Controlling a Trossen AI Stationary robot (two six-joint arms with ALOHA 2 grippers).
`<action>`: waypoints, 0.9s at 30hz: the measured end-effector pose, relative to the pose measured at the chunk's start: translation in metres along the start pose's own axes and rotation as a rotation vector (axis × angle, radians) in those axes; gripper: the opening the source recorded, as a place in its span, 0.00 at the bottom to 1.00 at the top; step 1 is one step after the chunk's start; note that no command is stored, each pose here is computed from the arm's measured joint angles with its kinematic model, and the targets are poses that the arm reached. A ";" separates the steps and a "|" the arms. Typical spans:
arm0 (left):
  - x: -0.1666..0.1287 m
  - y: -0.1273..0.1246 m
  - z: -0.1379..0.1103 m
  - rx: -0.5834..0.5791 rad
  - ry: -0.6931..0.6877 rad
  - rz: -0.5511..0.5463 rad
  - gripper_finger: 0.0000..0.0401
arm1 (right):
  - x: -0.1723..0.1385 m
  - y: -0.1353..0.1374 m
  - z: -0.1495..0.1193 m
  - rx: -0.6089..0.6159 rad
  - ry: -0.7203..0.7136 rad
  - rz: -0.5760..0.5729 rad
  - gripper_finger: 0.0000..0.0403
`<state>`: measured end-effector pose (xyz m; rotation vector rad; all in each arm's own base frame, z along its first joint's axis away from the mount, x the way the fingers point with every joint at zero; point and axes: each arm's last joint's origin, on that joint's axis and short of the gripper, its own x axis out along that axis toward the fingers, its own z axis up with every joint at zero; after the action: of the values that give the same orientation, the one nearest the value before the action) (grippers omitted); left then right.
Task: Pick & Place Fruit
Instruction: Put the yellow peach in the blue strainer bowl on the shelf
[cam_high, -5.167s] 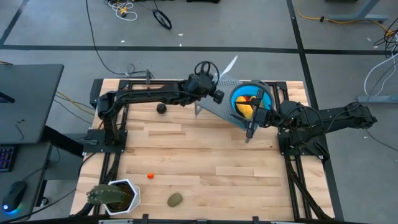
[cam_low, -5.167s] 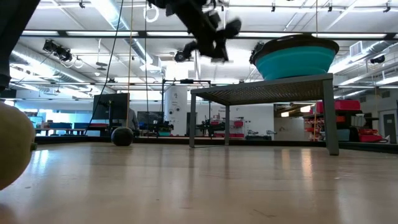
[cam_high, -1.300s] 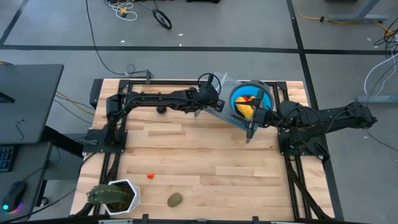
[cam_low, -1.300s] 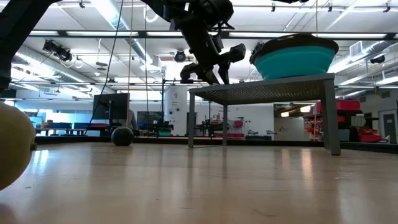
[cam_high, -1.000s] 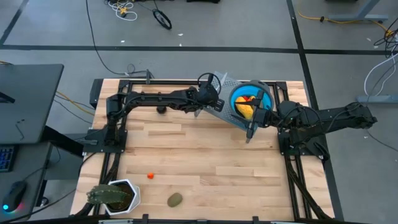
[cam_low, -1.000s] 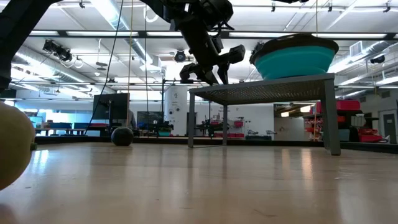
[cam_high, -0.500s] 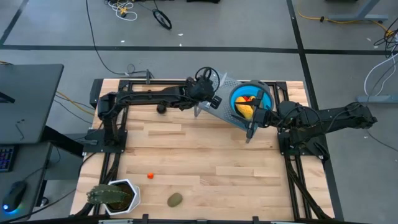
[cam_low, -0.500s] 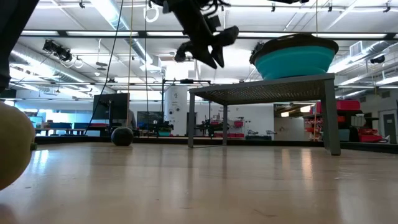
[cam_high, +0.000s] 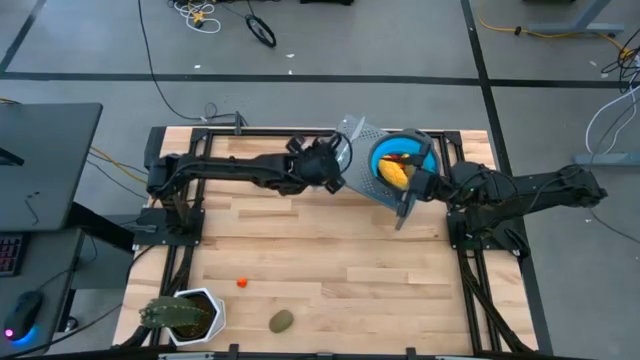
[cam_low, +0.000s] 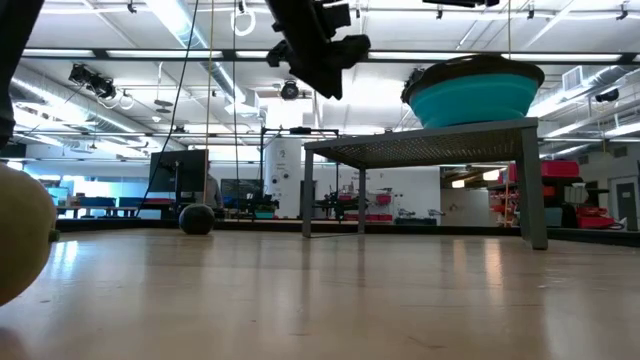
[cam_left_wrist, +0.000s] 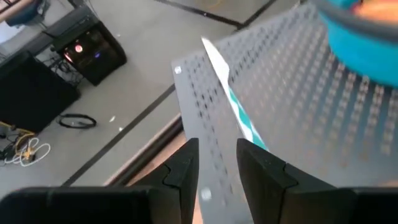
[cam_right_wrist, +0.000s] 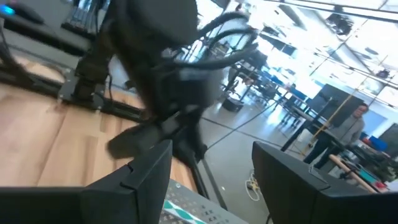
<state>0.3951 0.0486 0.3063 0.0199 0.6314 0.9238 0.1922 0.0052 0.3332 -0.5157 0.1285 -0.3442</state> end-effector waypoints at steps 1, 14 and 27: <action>-0.001 -0.003 -0.004 0.008 0.006 0.001 0.29 | -0.001 -0.001 0.001 0.009 -0.006 -0.003 0.58; -0.029 0.008 -0.052 -0.025 0.040 0.097 0.29 | -0.020 -0.014 0.005 0.102 -0.051 -0.014 0.58; -0.026 0.035 -0.128 -0.216 0.093 0.059 0.29 | -0.020 -0.012 0.005 0.099 -0.058 0.010 0.58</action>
<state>0.2920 0.0195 0.2243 -0.1993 0.6164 1.0506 0.1713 0.0042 0.3442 -0.4265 0.0575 -0.3242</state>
